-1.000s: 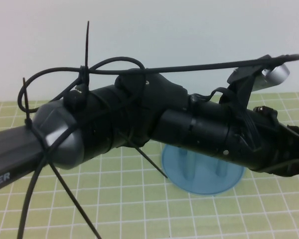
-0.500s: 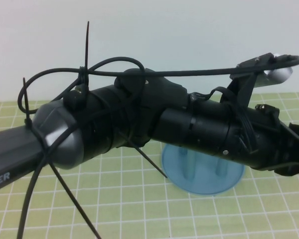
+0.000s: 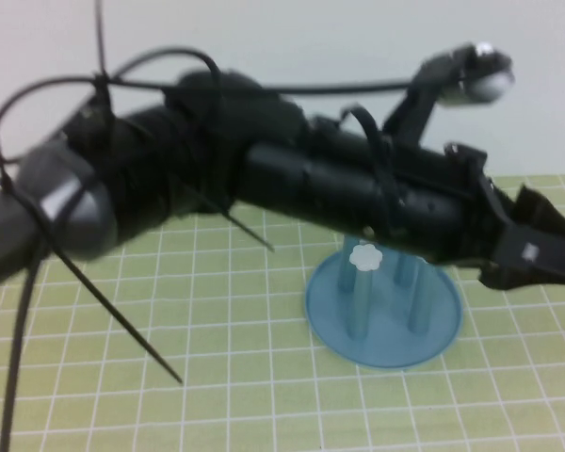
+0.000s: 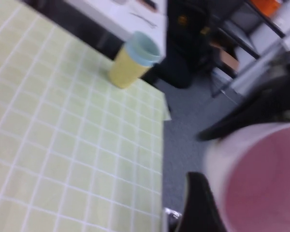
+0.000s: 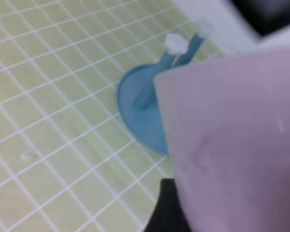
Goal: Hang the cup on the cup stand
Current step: Adjust the cup with two arms
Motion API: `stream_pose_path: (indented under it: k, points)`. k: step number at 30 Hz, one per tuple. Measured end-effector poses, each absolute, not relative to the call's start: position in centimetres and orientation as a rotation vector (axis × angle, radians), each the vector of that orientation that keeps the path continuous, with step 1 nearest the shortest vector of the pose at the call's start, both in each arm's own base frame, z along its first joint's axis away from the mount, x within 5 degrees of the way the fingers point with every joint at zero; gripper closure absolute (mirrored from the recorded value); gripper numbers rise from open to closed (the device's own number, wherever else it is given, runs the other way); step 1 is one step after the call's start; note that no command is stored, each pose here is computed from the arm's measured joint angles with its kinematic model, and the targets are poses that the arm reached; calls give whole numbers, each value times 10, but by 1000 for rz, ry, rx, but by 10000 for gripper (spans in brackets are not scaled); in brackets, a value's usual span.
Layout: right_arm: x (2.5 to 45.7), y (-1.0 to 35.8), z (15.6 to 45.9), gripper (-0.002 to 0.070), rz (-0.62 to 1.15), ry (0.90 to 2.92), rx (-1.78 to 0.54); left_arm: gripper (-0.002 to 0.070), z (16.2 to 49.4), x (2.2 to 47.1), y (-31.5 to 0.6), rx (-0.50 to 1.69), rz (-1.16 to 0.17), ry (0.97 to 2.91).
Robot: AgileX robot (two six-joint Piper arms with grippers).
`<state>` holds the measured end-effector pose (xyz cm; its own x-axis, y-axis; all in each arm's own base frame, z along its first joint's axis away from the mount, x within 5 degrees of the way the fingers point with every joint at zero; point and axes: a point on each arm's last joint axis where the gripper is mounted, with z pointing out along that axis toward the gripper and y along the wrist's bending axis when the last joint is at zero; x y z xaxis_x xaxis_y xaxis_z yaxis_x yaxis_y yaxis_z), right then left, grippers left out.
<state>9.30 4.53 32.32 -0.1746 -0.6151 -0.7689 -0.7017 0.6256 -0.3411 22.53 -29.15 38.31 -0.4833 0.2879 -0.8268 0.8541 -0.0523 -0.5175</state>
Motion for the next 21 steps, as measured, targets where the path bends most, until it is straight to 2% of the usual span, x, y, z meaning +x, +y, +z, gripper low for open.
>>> stream_pose_path:
  k: [7, 10, 16, 21]
  points:
    - [91, 46, 321, 89, 154, 1920, -1025, 263, 403, 201, -293, 1488, -1607, 1622]
    - [91, 45, 321, 89, 156, 1925, -1009, 263, 402, 191, -300, 1525, -1604, 1609]
    - [91, 45, 321, 89, 154, 1927, -1009, 266, 394, 174, -314, 1624, -1499, 1608]
    - [91, 45, 321, 89, 151, 1928, -1010, 282, 395, 168, -324, 1593, -1471, 1603]
